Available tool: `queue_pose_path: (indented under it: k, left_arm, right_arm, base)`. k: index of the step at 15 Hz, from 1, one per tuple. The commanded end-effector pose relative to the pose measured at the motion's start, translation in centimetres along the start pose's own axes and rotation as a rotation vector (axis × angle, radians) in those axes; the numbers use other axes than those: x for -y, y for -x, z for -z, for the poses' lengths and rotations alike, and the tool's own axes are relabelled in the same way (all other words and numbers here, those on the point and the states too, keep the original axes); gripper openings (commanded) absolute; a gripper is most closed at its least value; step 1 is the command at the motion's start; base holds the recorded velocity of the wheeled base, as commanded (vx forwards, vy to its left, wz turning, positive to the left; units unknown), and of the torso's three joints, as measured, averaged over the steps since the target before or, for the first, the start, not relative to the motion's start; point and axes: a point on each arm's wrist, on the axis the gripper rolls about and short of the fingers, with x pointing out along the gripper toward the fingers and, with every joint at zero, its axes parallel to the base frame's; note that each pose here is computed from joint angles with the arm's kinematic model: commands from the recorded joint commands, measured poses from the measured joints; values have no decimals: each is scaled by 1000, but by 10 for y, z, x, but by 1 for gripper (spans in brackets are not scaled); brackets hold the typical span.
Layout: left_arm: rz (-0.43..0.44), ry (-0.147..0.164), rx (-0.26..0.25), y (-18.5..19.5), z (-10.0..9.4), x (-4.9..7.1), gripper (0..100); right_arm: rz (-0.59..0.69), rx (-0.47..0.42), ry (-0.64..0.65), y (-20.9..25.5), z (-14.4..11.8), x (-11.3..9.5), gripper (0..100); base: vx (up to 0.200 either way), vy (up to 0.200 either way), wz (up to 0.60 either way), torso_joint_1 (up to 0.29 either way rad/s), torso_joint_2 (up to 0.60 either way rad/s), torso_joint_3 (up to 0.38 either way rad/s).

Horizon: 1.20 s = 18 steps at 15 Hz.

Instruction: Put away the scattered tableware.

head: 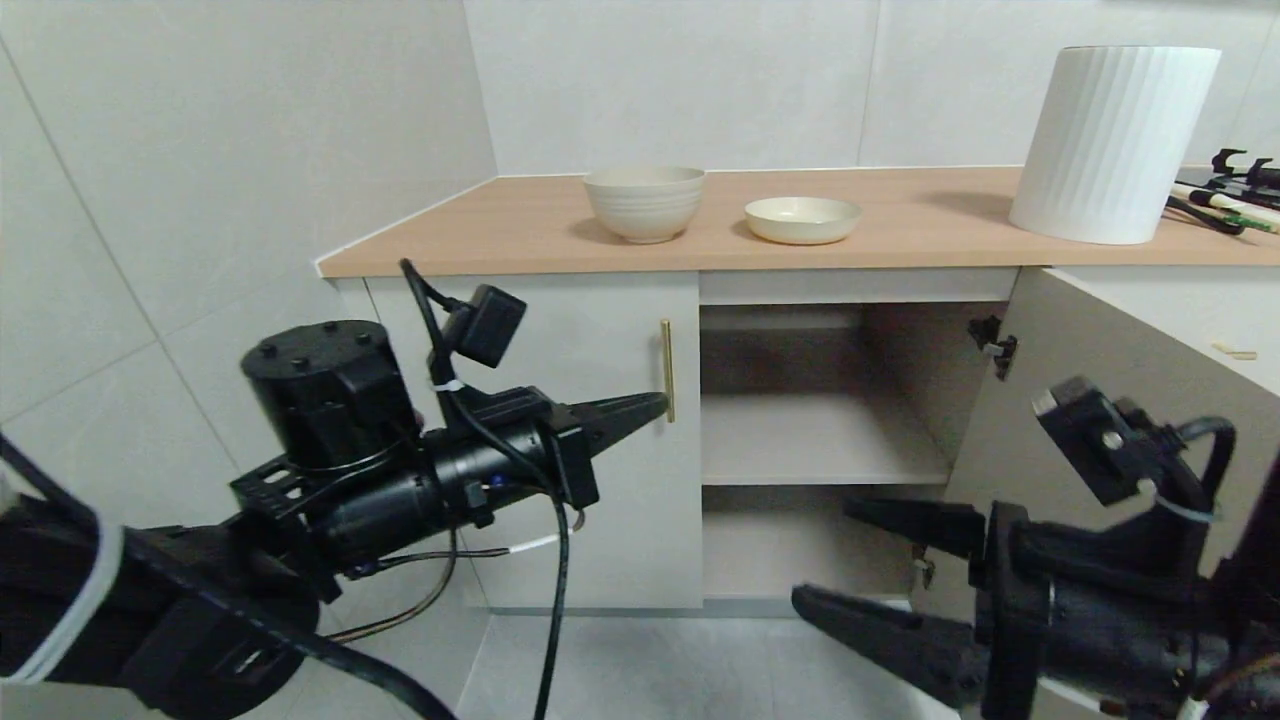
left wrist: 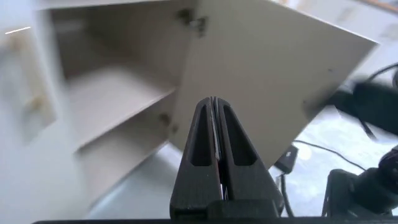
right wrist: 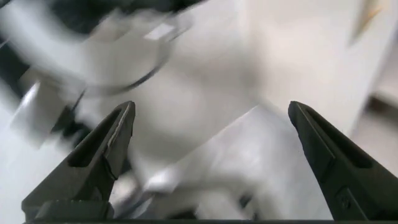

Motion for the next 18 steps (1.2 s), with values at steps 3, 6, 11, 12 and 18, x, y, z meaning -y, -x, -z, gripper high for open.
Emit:
queue_pose_path:
  k: [3, 6, 11, 12, 18]
  left_arm:
    - [-256, 19, 38, 97, -45, 14, 0]
    - [-374, 25, 56, 104, -59, 21, 0]
    - [-498, 72, -9, 102, -67, 18, 100]
    - [-491, 71, -7, 102, -68, 19, 100]
    - [-477, 51, 26, 102, -74, 22, 100]
  right_arm:
    - [190, -22, -28, -42, -49, 32, 100]
    - [342, 27, 1, -63, -75, 39, 100]
    - [452, -66, -18, -43, -80, 39, 100]
    - [490, -75, -17, -34, -84, 35, 100]
    - [516, -77, -25, 4, -108, 19, 100]
  base:
    - [0, 0, 0, 0, 0, 0]
    - [0, 0, 0, 0, 0, 0]
    - [0, 0, 0, 0, 0, 0]
    - [0, 0, 0, 0, 0, 0]
    - [0, 0, 0, 0, 0, 0]
